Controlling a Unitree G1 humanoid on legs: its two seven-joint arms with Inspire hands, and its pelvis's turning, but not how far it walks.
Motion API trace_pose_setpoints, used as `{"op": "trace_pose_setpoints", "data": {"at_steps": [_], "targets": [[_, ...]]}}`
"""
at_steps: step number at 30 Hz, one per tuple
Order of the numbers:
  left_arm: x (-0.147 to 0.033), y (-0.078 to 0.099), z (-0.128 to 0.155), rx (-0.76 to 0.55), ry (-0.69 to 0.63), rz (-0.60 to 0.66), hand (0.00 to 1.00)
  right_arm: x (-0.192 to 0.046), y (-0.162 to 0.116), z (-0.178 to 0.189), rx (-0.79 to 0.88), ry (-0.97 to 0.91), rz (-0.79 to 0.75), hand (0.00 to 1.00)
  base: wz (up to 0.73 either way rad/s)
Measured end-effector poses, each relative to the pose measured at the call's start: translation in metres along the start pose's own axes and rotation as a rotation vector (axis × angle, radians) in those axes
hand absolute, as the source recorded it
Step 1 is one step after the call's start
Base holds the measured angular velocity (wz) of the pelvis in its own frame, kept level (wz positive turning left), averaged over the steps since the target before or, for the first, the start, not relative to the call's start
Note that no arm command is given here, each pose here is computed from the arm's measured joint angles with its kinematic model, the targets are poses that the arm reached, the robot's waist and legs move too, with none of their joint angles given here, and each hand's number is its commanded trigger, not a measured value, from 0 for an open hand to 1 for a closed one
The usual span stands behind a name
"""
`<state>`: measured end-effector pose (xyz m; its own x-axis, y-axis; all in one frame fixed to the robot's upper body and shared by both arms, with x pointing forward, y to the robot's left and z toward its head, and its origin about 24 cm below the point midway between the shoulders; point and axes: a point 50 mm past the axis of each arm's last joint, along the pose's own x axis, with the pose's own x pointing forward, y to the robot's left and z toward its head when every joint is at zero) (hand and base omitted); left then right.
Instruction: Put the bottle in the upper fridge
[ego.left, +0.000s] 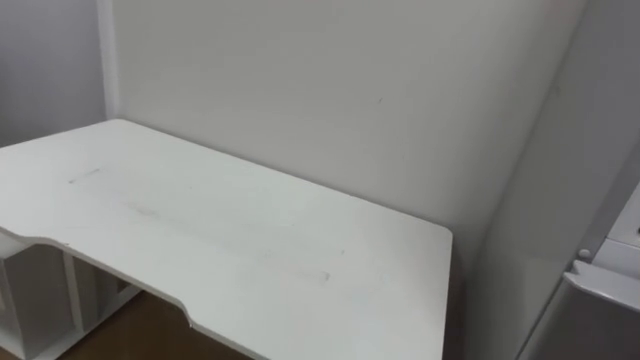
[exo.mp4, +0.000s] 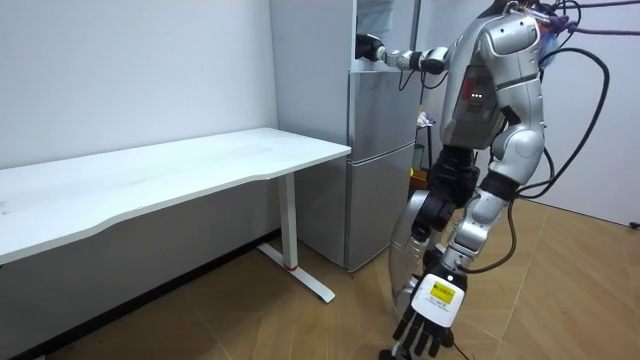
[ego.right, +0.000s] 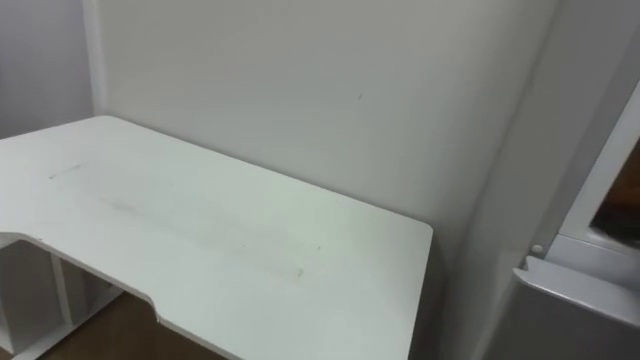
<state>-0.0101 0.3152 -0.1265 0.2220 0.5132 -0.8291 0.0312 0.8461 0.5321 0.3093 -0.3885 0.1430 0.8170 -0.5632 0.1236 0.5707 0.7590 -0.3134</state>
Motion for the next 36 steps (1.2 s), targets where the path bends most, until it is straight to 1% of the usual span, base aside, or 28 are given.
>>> {"op": "trace_pose_setpoints", "data": {"at_steps": [9,16,19,28,34,36], "targets": [[0.000,-0.001,0.003,0.008,-0.002,-0.003,0.00,-0.004,0.000,-0.008,-0.009,0.015,0.009,0.00,0.00],[0.001,0.000,0.013,0.004,-0.039,0.003,0.00,-0.016,-0.001,-0.012,-0.008,-0.014,0.030,0.00,0.00],[0.001,0.000,0.013,0.006,-0.041,0.003,0.00,-0.022,0.002,-0.013,0.005,-0.036,0.045,0.00,-0.03],[-0.001,-0.004,0.007,0.014,-0.028,-0.004,0.00,-0.035,0.011,-0.011,0.112,-0.095,0.082,0.00,-0.01],[-0.004,-0.016,0.003,-0.006,-0.012,-0.017,0.00,-0.048,0.020,-0.009,0.169,-0.137,0.103,0.00,-0.12],[-0.005,-0.020,-0.001,-0.009,0.000,-0.022,0.00,-0.055,0.026,-0.008,0.218,-0.159,0.105,0.00,-0.04]]}}
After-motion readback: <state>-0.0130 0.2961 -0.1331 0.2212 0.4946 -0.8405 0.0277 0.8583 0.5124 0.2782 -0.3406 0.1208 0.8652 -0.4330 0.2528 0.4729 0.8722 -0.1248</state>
